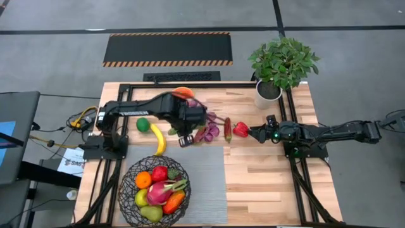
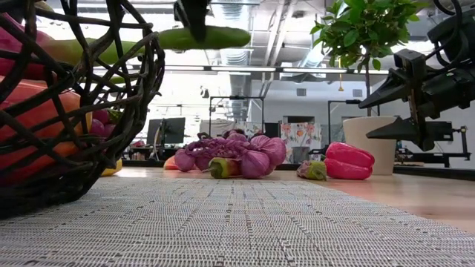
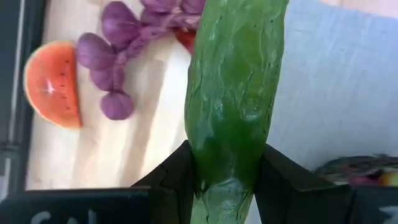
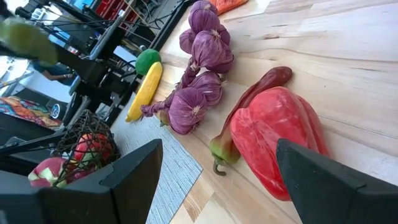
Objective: Build produce basket
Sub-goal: Put the cucumber into the black wire basket
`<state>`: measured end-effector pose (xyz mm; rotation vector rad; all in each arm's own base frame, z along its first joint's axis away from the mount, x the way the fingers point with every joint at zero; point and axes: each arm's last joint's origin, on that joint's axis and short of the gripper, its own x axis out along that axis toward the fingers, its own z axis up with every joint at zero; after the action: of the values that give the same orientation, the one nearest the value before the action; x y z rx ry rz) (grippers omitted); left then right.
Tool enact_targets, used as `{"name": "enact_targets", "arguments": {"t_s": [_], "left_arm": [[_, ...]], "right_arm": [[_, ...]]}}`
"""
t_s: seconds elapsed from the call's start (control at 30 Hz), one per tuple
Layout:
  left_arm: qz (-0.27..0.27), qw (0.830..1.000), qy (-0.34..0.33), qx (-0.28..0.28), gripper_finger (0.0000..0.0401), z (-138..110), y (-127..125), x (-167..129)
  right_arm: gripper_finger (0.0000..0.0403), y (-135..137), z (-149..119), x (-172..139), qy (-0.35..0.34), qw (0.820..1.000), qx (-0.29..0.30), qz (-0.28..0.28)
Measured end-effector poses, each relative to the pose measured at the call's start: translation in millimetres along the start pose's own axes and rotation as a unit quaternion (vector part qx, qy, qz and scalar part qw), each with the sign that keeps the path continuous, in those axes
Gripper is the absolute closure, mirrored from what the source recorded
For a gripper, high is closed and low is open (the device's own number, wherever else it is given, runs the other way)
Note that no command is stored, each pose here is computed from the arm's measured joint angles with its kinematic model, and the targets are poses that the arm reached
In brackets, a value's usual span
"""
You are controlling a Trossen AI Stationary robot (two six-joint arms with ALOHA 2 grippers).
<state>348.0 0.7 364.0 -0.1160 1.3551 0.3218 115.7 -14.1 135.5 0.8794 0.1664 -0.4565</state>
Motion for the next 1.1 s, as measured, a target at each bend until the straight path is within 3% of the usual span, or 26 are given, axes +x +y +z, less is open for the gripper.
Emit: {"name": "enact_targets", "arguments": {"t_s": [0.17,0.43,0.67,0.8,0.93,1.1], "left_arm": [[-0.055,0.998,0.002,-0.028,0.0299,-17.6,-35.5,-14.2],[-0.075,0.993,0.007,-0.087,0.0299,-43.1,-81.2,-27.2],[-0.092,0.993,0.013,-0.076,0.0299,-66.2,-113.3,-36.4],[-0.105,0.989,0.027,-0.097,0.0299,-75.7,-124.7,-39.7],[-0.097,0.992,0.031,-0.076,0.0297,-87.7,-134.6,-36.7],[-0.085,0.988,0.07,-0.105,0.0295,-120.8,-112.6,-34.6]], "right_arm": [[0.0069,0.0,0.0,0.0,0.0,1.0,0.0,0.0],[0.0069,0.0,0.0,0.0,0.0,1.0,-0.001,0.0],[0.0069,0.0,0.0,0.0,0.001,1.0,-0.012,0.0],[0.0069,0.0,0.0,0.0,0.0,1.0,-0.014,0.0],[0.0069,0.0,0.0,0.0,0.0,1.0,-0.025,0.0],[0.0069,0.0,0.0,0.0,0.0,1.0,-0.026,0.0]]}}
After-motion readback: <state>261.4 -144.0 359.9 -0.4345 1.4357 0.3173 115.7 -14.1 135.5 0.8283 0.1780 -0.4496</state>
